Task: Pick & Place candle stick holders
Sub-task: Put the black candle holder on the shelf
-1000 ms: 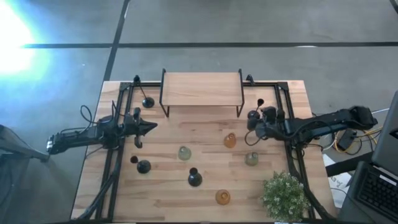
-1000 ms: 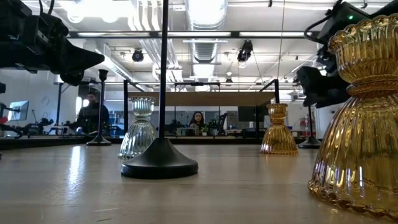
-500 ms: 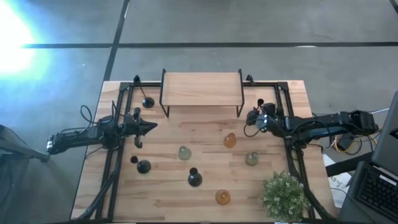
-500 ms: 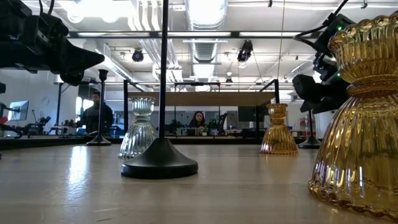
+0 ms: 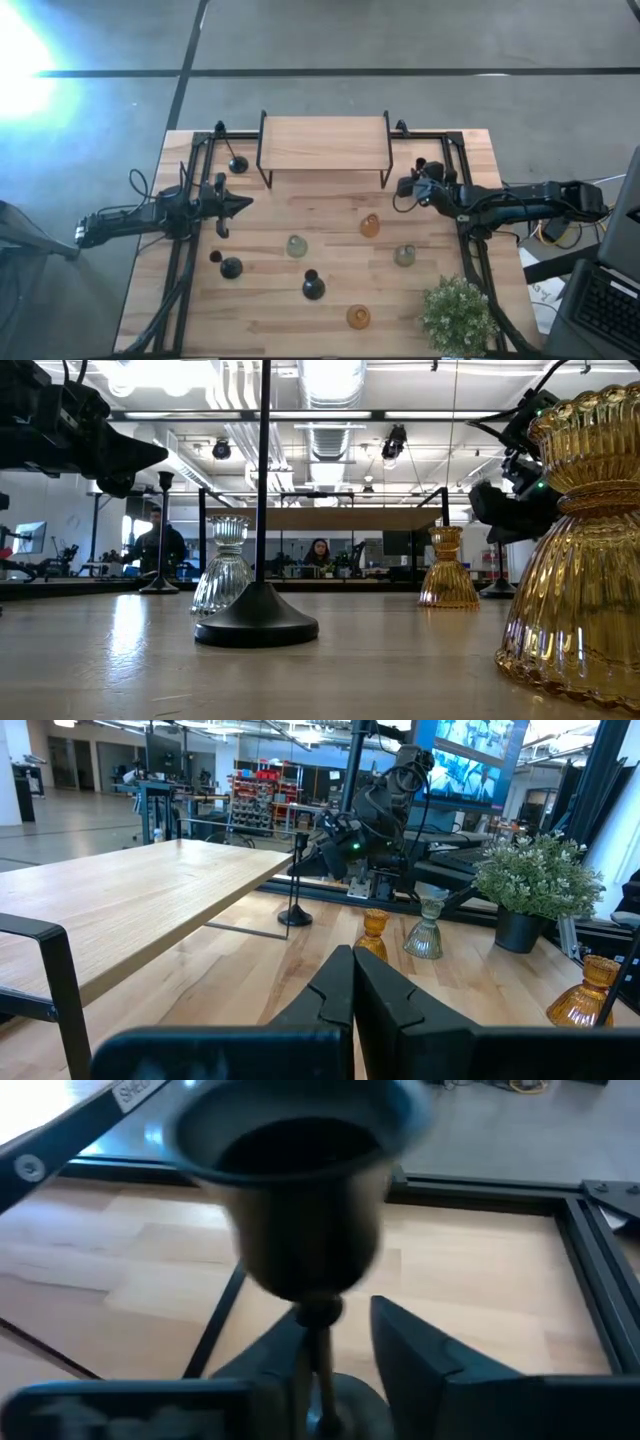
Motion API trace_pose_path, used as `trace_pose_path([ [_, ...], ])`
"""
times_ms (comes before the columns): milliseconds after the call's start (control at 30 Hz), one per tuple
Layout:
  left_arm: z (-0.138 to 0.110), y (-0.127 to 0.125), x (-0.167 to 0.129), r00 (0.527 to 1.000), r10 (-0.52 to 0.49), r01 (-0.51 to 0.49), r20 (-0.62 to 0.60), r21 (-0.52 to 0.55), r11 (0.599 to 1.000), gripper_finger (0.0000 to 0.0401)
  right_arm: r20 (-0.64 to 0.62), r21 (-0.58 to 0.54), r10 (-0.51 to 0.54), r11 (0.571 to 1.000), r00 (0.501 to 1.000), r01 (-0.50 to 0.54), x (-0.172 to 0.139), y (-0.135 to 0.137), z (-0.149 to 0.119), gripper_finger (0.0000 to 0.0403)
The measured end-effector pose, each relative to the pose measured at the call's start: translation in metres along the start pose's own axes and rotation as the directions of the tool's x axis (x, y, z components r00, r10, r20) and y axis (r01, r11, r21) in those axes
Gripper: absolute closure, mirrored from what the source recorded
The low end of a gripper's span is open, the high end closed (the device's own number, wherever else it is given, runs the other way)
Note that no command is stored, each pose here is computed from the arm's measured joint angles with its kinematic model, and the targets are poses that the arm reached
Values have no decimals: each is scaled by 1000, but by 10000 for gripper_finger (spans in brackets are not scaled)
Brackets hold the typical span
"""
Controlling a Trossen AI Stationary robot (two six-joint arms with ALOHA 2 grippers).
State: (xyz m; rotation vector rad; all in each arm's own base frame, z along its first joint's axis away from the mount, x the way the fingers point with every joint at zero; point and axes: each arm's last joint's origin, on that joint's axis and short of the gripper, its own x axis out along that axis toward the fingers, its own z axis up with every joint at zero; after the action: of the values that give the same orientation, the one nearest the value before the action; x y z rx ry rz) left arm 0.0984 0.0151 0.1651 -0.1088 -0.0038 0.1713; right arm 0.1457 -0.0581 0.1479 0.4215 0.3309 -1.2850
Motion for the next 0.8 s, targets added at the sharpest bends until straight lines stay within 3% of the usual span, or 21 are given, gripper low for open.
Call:
trace_pose_path([
  [133,0,0,0,1000,0,0,0,0,1000,396,-20,-27,26,999,999,-26,0,1,1,383],
  [500,0,0,0,1000,0,0,0,0,1000,396,-2,-79,47,996,999,-47,-3,9,13,392],
  [800,0,0,0,1000,0,0,0,0,1000,396,-18,-184,-13,983,1000,10,-9,18,48,393],
])
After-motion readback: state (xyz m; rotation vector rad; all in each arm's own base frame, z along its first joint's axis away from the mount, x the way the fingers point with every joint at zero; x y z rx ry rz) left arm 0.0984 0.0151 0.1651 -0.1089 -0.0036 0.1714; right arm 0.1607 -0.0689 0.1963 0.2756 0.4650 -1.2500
